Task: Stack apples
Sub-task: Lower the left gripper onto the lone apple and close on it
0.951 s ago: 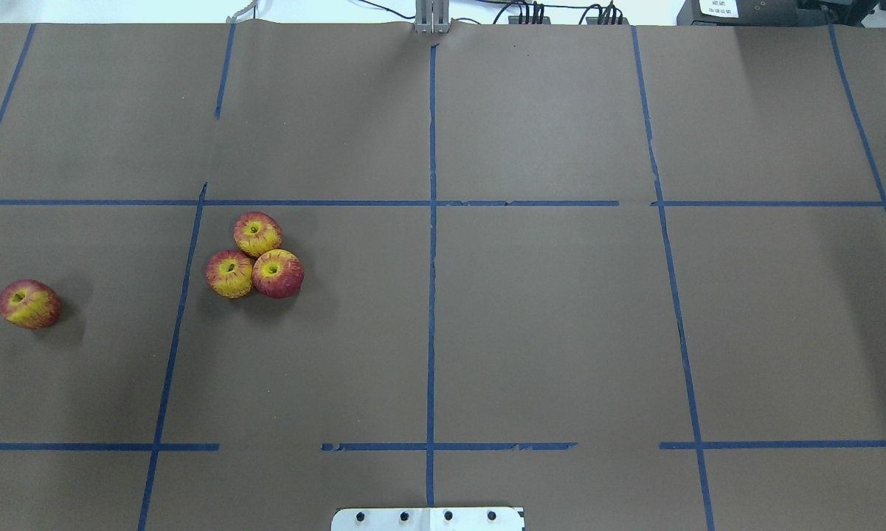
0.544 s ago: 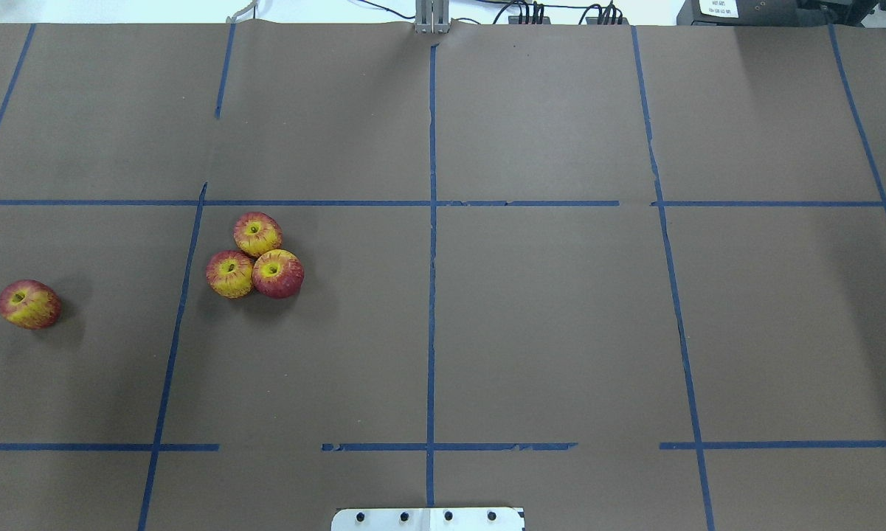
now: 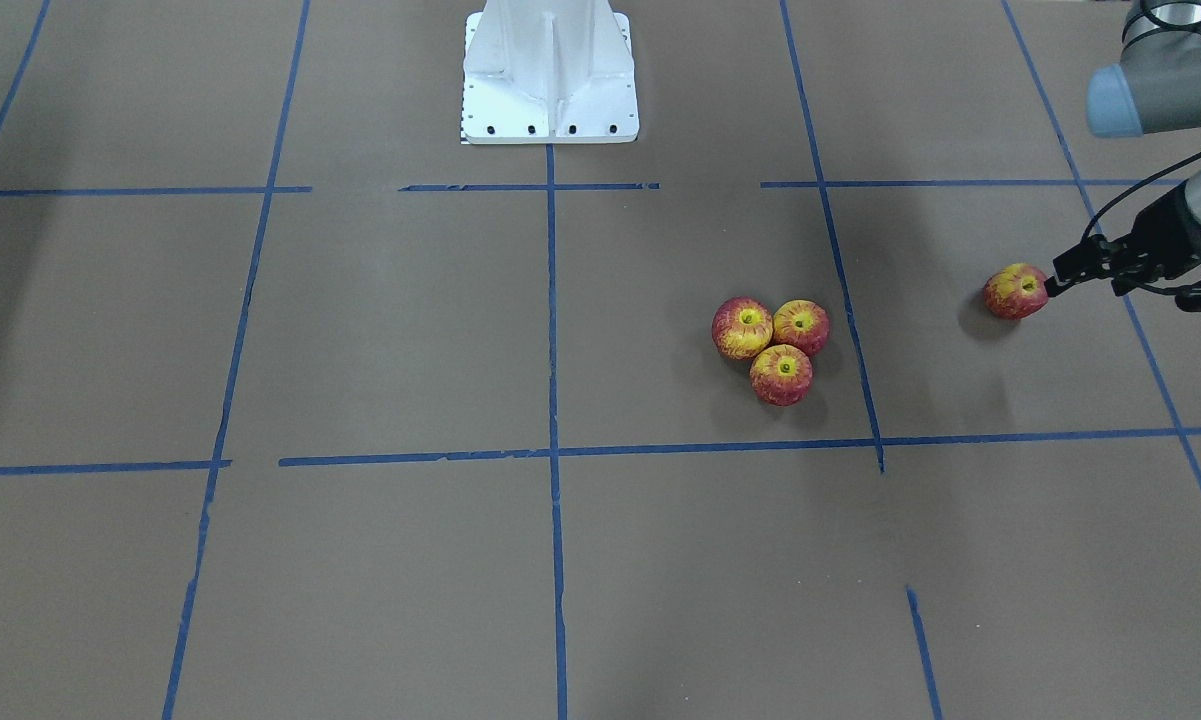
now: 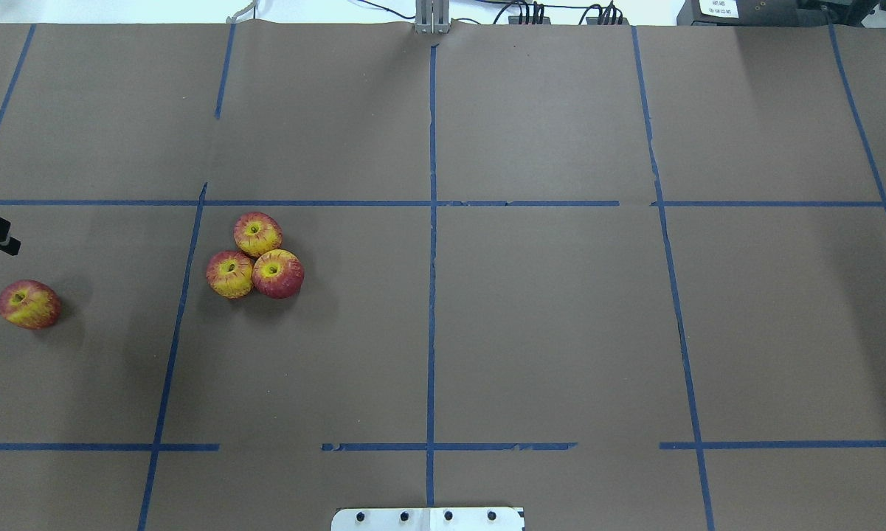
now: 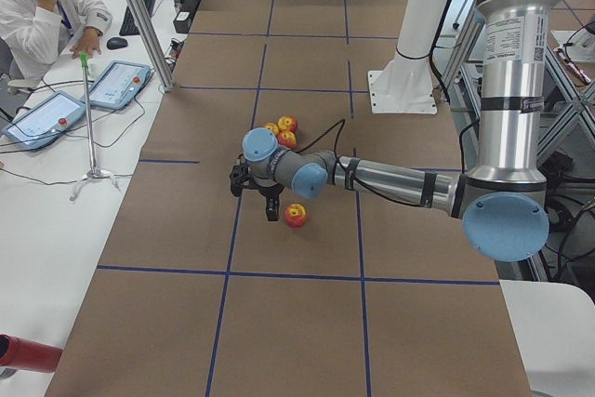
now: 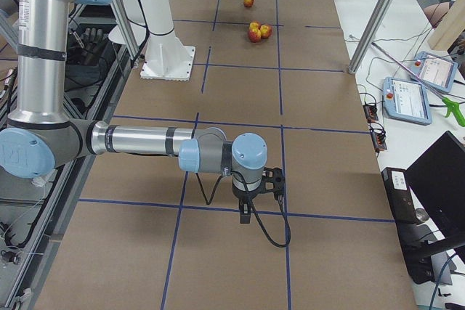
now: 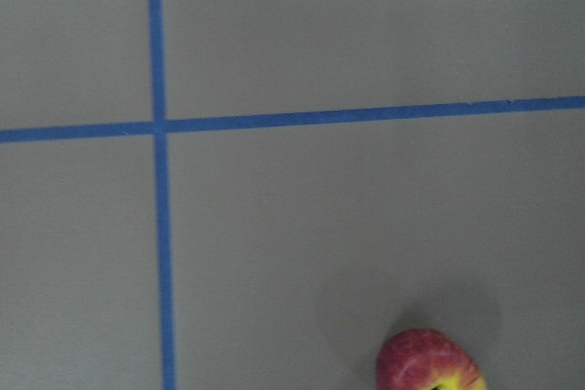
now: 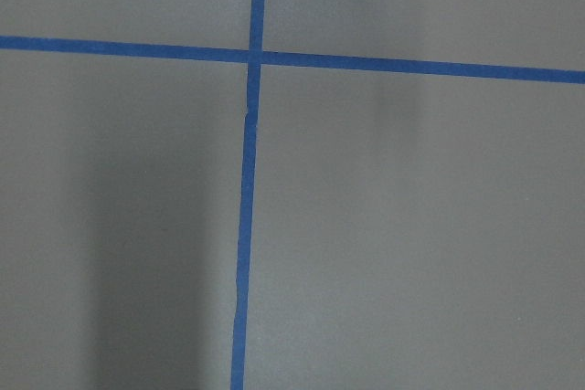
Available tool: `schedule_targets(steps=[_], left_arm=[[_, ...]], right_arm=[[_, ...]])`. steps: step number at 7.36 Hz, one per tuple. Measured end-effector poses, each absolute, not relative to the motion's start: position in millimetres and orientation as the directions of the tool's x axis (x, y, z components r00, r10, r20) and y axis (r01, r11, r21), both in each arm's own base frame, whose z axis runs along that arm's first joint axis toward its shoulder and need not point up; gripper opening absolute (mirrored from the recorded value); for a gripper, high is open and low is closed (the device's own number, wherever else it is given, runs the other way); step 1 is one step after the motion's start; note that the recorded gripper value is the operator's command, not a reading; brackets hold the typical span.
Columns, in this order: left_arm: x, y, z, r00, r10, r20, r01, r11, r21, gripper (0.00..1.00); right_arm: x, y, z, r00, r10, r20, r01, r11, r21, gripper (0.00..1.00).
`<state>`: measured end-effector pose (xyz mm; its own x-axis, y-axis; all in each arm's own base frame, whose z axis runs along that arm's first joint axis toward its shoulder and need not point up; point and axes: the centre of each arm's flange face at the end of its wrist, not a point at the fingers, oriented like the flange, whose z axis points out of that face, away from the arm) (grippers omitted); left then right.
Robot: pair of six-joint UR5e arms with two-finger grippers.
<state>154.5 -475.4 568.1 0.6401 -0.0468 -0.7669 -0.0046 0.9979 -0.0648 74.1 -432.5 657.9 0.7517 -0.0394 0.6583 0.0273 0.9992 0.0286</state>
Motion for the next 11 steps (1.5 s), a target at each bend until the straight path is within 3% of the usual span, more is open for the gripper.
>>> schedule_targets(steps=[8, 9, 10, 11], left_arm=[[220.7, -450.3, 612.7, 0.688, -0.046, -0.724, -0.096, 0.983, -0.154, 1.00], [224.6, -448.3, 617.2, 0.689, -0.042, -0.723, -0.104, 0.982, -0.157, 0.79], [228.5, -446.5, 623.6, 0.689, -0.035, -0.724, -0.113, 0.982, -0.154, 0.23], [232.4, -444.5, 631.9, 0.687, -0.026, -0.726, -0.122, 0.981, -0.150, 0.00]], right_arm=[[74.1, -432.5, 657.9, 0.752, -0.039, 0.658, 0.027, 0.999, 0.029, 1.00], [74.1, -432.5, 657.9, 0.752, -0.039, 0.658, 0.027, 0.999, 0.029, 1.00], [74.1, -432.5, 658.0, 0.752, -0.039, 0.658, 0.027, 0.999, 0.029, 1.00], [74.1, -432.5, 657.9, 0.752, -0.039, 0.658, 0.027, 0.999, 0.029, 1.00]])
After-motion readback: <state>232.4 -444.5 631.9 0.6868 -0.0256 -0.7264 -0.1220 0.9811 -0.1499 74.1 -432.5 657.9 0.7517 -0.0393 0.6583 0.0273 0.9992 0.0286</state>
